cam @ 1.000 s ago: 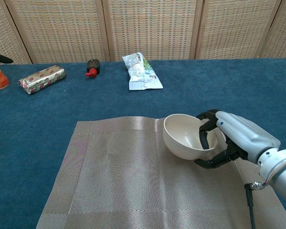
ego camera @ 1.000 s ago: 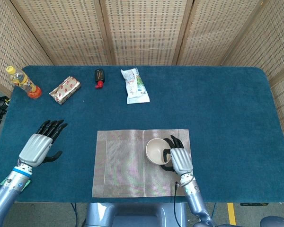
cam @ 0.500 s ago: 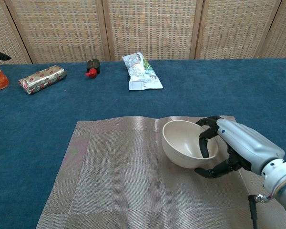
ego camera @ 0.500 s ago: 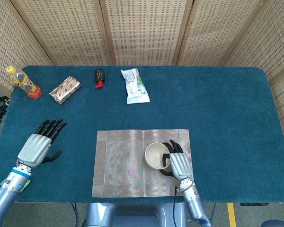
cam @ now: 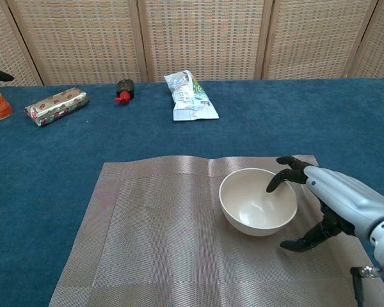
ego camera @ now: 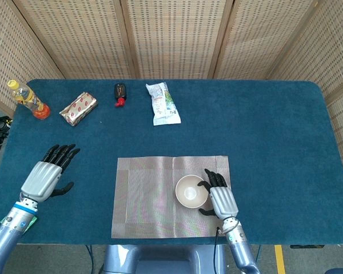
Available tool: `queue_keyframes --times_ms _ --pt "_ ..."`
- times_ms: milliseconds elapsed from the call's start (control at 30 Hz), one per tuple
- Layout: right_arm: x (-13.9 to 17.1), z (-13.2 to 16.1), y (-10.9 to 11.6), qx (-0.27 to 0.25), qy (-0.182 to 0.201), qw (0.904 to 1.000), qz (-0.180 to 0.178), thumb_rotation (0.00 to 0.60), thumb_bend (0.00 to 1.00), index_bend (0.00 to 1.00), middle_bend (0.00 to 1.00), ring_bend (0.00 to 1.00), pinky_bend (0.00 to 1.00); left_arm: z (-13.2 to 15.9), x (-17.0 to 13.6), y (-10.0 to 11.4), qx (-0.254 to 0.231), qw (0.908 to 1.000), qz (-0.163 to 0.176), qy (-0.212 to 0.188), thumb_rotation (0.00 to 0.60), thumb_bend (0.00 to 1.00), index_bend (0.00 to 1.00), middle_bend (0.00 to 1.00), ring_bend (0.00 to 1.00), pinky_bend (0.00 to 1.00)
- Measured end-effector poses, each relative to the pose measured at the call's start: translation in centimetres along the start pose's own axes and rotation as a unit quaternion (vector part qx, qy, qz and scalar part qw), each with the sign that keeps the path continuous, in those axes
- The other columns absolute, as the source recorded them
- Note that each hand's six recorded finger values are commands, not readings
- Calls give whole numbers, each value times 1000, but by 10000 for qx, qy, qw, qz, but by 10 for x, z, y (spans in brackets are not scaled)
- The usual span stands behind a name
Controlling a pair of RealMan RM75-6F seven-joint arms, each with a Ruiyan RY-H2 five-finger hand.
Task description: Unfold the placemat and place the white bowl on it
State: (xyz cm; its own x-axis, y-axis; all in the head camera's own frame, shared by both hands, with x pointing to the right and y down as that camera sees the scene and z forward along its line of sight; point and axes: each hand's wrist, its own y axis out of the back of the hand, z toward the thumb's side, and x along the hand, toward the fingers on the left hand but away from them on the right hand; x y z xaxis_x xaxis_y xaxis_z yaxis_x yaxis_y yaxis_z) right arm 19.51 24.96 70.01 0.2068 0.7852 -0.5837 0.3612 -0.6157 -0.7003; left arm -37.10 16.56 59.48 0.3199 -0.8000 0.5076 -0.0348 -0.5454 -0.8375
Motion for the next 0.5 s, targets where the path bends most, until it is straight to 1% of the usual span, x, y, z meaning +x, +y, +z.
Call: queue_keyframes --times_ms 100,333,500 --pt "3 -8 5 108 -82 9999 -15 600 217 188 0 0 0 0 0 1 -2 10000 16 7 600 316 0 0 0 0" --pt "18 -31 25 281 -291 9990 -176 600 214 173 0 0 0 0 -1 0 37 10000 6 20 600 316 0 0 0 0" --pt "30 -38 44 174 -280 9987 -384 600 214 173 0 0 0 1 -2 1 52 10000 29 15 600 316 0 0 0 0"
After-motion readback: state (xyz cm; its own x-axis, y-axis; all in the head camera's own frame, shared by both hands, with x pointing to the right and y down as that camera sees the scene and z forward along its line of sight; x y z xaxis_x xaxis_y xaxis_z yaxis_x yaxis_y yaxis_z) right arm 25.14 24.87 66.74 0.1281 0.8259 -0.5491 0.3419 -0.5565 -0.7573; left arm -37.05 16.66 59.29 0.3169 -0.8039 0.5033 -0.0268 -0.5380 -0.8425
